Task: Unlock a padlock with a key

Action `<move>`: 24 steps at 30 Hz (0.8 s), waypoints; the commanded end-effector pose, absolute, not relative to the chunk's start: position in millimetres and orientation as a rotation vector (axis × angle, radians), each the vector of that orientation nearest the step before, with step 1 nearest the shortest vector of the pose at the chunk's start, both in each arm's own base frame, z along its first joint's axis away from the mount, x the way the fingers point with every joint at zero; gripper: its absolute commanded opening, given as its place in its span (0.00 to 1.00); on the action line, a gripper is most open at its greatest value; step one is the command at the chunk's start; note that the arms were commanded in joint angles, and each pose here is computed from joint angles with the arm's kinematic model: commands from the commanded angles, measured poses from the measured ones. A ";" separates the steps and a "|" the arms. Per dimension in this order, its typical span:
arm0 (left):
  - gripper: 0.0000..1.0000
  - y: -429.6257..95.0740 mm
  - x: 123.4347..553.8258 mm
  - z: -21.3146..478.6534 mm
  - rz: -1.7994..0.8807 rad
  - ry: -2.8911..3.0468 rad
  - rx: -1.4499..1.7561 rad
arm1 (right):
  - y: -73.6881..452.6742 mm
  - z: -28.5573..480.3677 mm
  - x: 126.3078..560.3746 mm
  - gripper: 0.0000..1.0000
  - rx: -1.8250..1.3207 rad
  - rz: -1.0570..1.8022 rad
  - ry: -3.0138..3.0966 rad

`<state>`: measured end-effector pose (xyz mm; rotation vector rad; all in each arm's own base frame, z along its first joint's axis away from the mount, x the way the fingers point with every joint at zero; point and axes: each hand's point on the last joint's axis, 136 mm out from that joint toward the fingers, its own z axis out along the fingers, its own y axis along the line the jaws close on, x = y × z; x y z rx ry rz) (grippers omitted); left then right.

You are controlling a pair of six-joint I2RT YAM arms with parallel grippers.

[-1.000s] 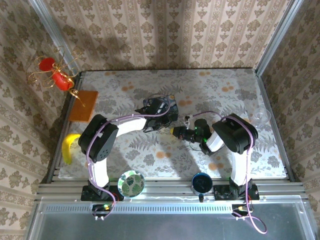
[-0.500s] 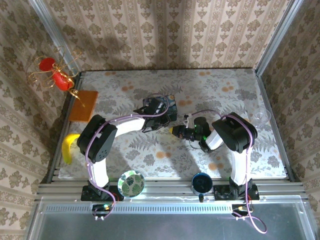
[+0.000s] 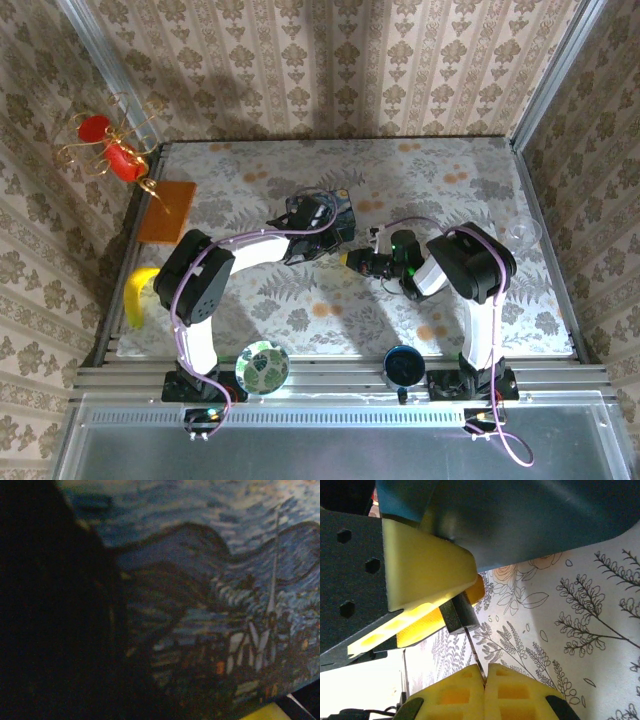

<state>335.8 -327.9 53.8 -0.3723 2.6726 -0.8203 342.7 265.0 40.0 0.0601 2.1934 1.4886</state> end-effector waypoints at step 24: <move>0.00 -362.6 284.0 42.5 -1.010 2.842 -0.285 | 270.0 98.0 374.4 0.00 -0.082 1.490 1.939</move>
